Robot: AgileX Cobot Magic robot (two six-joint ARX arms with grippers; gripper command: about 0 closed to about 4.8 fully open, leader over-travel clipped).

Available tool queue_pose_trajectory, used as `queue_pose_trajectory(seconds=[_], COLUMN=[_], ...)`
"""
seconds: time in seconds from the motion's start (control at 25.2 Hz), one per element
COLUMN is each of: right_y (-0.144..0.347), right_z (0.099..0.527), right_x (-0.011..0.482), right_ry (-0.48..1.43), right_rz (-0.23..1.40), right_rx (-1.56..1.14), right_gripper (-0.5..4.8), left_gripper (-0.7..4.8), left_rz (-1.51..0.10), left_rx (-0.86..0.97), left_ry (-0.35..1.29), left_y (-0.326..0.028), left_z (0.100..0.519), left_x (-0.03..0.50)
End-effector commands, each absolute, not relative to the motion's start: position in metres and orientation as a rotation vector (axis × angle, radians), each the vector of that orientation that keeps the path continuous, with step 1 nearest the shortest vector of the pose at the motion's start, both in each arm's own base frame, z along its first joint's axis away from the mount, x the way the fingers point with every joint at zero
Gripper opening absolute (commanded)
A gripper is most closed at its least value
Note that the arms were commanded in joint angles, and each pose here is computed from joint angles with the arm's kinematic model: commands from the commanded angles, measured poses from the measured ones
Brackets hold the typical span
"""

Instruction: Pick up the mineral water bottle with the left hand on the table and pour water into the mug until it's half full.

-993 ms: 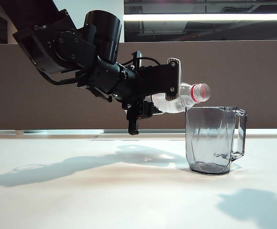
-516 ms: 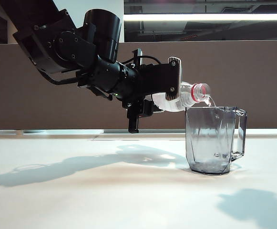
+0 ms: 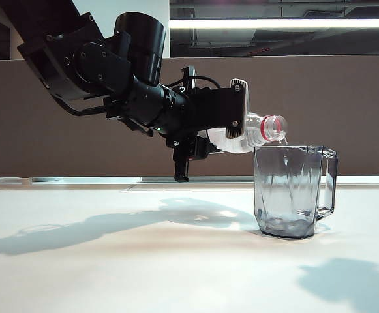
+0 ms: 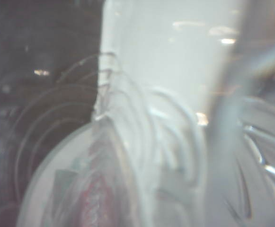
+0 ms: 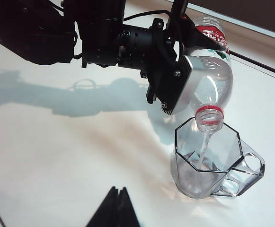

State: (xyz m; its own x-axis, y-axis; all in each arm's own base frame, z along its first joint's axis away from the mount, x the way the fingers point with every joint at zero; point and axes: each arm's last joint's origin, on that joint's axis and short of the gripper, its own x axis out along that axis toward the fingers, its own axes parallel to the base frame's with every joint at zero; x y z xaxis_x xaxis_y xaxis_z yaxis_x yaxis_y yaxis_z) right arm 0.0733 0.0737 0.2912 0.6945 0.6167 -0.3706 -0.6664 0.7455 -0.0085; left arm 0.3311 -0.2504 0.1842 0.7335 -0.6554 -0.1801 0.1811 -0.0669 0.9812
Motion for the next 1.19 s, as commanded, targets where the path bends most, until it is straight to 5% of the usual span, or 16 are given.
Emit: queue_pose_trajectory(seconds=[0.04,1.19], right_y=[0.0736,0.0722], right_z=[0.2955,0.2962], right_x=[0.0731,0.0718], right_ry=[0.336,0.328], right_rz=[0.722,0.723], right_rx=[-0.131,-0.127], right_gripper=[-0.08,-0.08], left_gripper=[1.87,1.87], left_rz=[-0.656,-0.649], left_rx=[1.469,1.488], left_ry=[-0.482,-0.485], left_y=[-0.251,-0.2492], left_z=[0.1985,0.1985], left_x=[0.3319,0.3332])
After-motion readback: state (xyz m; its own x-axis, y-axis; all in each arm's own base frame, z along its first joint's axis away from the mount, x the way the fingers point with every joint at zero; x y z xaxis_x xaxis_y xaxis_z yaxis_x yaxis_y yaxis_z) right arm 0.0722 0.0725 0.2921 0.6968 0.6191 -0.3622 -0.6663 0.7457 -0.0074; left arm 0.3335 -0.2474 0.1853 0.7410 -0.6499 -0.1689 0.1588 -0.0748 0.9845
